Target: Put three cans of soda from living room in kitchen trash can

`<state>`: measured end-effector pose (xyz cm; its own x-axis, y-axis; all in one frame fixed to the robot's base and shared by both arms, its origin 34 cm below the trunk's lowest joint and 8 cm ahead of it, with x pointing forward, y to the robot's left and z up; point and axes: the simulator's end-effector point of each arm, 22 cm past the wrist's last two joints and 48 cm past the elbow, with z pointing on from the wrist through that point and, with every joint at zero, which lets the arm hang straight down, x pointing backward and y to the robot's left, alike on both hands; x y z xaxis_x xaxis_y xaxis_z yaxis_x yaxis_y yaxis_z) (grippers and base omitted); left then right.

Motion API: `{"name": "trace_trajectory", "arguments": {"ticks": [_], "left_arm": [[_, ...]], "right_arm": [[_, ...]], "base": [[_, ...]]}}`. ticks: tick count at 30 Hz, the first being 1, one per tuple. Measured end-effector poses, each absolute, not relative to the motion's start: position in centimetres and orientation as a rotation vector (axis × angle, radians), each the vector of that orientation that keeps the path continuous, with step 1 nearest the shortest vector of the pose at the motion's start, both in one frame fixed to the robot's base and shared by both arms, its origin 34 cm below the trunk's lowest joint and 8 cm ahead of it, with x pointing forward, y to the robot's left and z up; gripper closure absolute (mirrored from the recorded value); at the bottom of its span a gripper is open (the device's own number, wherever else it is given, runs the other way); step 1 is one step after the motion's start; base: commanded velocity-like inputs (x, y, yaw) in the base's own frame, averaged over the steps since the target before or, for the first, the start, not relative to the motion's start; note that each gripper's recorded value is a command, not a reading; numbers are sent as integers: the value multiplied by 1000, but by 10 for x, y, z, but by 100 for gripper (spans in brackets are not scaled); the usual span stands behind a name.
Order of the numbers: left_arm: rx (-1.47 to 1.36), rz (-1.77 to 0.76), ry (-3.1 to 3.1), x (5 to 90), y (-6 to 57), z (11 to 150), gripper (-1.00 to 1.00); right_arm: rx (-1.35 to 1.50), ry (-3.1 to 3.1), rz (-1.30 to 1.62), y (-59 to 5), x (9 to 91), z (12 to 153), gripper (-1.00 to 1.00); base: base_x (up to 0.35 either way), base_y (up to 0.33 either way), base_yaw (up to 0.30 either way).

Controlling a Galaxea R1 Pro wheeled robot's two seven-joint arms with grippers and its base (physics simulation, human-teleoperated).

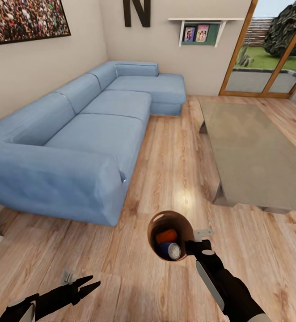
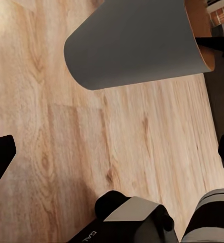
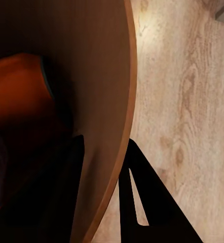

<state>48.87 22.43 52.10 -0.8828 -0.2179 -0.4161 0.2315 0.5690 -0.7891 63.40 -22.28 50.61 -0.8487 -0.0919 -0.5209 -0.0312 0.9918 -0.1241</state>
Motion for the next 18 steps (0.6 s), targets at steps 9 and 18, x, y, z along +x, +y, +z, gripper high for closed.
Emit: {"name": "trace_trajectory", "arguments": {"ticks": [9,18], "left_arm": [[2,-1273,2341,484,224,501,-100],[-4,-1276,2349,480,224,490,-100]], "right_arm": [[-88,2597,-150,-223,629,484,100],[-89,2605,-149,-223,625,472,100]], "base": [[0,0,0],[0,0,0]]}}
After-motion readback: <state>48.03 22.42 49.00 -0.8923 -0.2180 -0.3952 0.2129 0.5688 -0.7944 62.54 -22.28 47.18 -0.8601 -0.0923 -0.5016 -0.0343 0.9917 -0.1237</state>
